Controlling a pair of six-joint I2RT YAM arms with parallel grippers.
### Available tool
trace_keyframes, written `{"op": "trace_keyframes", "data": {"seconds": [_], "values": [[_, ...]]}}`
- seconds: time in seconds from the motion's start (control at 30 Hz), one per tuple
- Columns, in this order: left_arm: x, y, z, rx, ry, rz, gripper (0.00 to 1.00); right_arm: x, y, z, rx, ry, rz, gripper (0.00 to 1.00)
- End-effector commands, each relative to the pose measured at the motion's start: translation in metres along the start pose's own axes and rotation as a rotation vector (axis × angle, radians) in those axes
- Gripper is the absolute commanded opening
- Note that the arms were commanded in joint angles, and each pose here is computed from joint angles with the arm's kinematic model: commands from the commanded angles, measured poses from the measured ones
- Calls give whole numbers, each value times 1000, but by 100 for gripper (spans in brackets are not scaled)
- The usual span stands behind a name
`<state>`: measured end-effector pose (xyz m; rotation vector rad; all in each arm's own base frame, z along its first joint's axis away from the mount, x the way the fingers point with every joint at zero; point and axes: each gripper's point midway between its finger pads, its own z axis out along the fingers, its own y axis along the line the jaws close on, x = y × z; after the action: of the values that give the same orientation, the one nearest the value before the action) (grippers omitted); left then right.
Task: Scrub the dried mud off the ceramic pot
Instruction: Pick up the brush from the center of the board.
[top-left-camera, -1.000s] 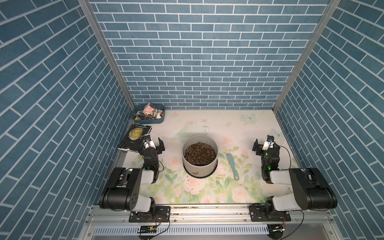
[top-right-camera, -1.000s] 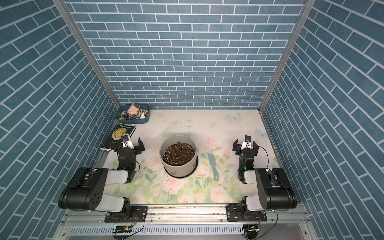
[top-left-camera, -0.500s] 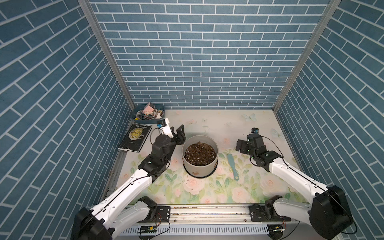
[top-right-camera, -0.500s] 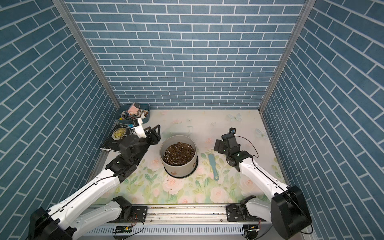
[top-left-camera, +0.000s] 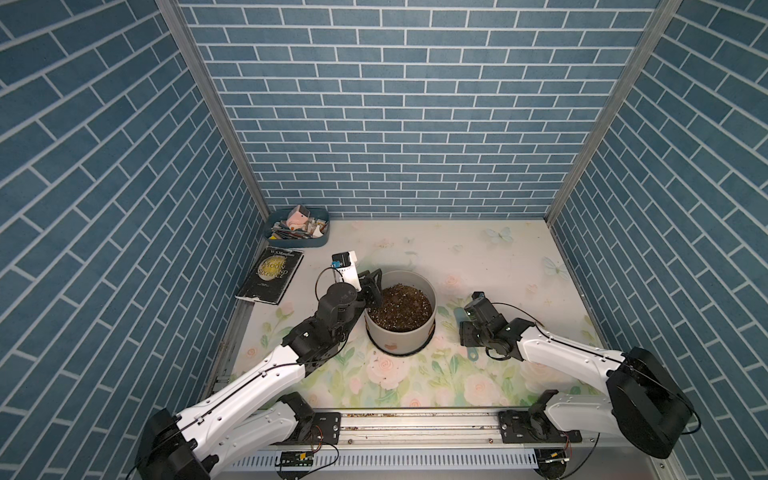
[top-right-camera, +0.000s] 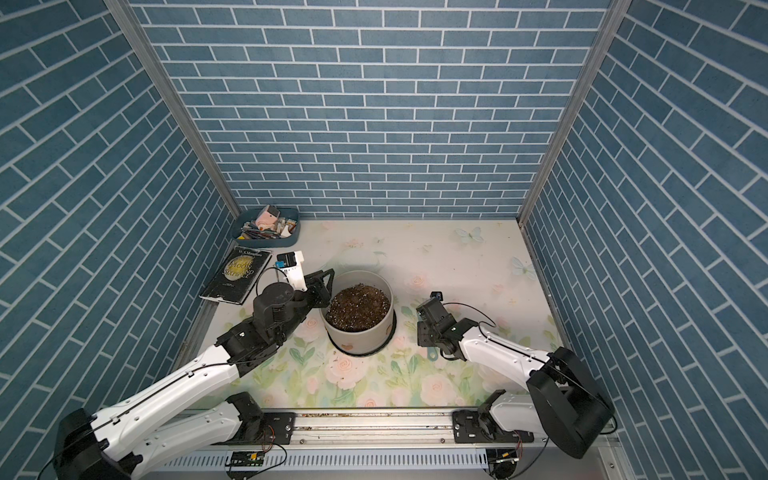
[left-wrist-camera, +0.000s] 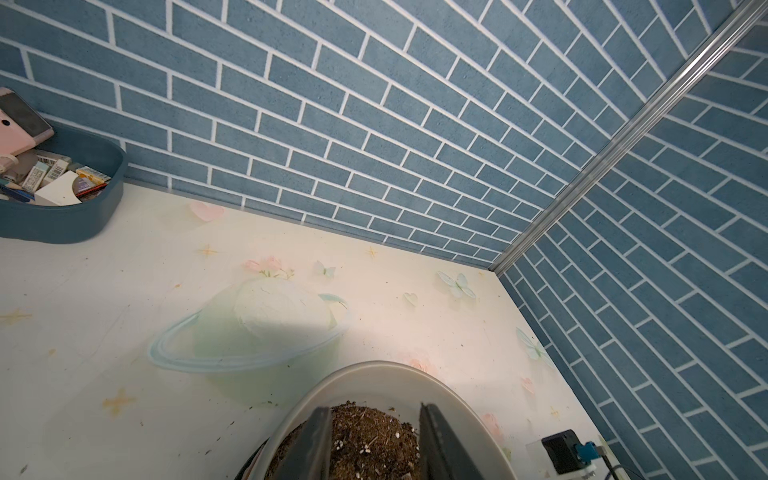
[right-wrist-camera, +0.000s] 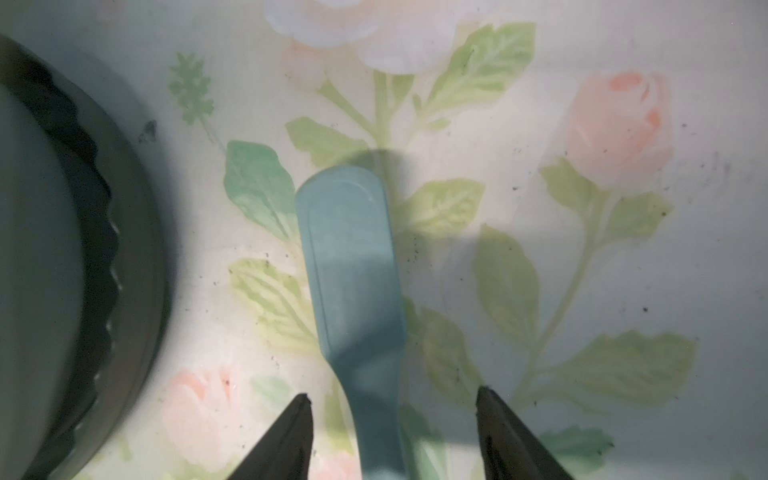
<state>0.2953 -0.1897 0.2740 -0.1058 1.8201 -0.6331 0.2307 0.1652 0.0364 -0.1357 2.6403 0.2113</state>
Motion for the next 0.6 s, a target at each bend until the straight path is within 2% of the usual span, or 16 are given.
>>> {"op": "trace_keyframes", "data": {"seconds": [0.0, 0.2, 0.47, 0.57], "values": [[7, 8, -6, -13, 9, -2, 40, 14, 1, 4, -10, 33, 16, 64], [9, 13, -10, -21, -1, -5, 43, 27, -2, 15, 24, 69, -10, 62], [13, 7, -8, 13, 15, -15, 43, 37, -10, 22, 54, 91, 0, 34], [14, 6, -8, 23, 18, -15, 46, 37, -13, 19, 67, 84, 6, 28]]}}
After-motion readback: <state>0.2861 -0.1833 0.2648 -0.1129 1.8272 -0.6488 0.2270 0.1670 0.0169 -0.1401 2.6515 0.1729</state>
